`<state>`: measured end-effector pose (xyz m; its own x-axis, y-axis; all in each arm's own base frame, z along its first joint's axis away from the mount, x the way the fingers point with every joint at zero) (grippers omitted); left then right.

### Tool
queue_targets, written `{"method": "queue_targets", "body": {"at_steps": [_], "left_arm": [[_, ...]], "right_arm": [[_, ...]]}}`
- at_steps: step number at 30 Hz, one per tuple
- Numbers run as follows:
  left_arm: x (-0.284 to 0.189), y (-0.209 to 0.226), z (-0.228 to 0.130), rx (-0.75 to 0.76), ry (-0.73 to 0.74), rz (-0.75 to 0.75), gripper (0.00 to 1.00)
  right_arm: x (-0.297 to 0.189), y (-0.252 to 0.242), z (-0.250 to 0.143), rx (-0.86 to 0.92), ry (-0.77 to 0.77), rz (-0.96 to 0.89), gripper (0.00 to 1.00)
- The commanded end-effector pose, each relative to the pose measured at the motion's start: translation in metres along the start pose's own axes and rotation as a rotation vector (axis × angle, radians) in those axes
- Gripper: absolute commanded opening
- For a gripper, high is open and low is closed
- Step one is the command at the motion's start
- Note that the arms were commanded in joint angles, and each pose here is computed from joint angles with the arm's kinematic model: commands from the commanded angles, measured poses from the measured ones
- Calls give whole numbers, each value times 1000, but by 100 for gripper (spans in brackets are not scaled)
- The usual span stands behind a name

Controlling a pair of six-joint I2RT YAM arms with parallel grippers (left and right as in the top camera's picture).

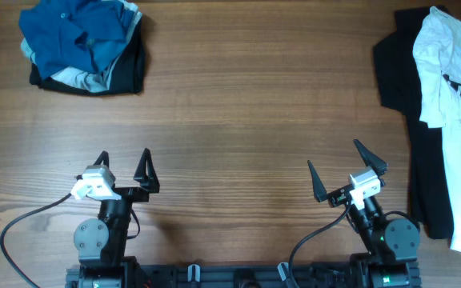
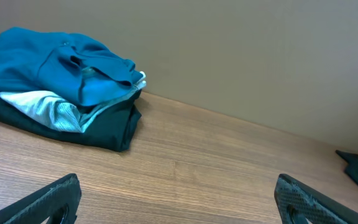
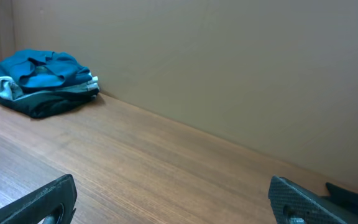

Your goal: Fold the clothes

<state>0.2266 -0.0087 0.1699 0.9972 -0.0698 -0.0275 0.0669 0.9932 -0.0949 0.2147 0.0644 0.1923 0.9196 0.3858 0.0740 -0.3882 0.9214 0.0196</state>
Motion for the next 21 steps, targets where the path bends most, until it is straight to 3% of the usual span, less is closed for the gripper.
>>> {"method": "queue_targets", "body": {"at_steps": [1,12,21], "left_arm": [[0,-1,-1,-2,1,-8,100],[-1,-4,5,0,-9,-23,100],[-5,-8,48,-5,35,-19,100]], "right_arm": [[0,-1,3,-10,-14,-8,100],[-1,0,21,-22,-59,-6,100],[5,1,70,-28,-68,-2,100]]}}
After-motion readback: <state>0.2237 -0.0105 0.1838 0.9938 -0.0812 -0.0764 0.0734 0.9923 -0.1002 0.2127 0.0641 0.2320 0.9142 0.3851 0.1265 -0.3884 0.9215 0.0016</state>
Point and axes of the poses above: each gripper's point midway between its finger pads, its own x axis out along the fingers, its own y axis along the line the jaws close on, z = x × y, the point moved 2 cm from there along -x, back along the fingers, and after that the axes turned 14 degrees about x, right-handed, at the moved point
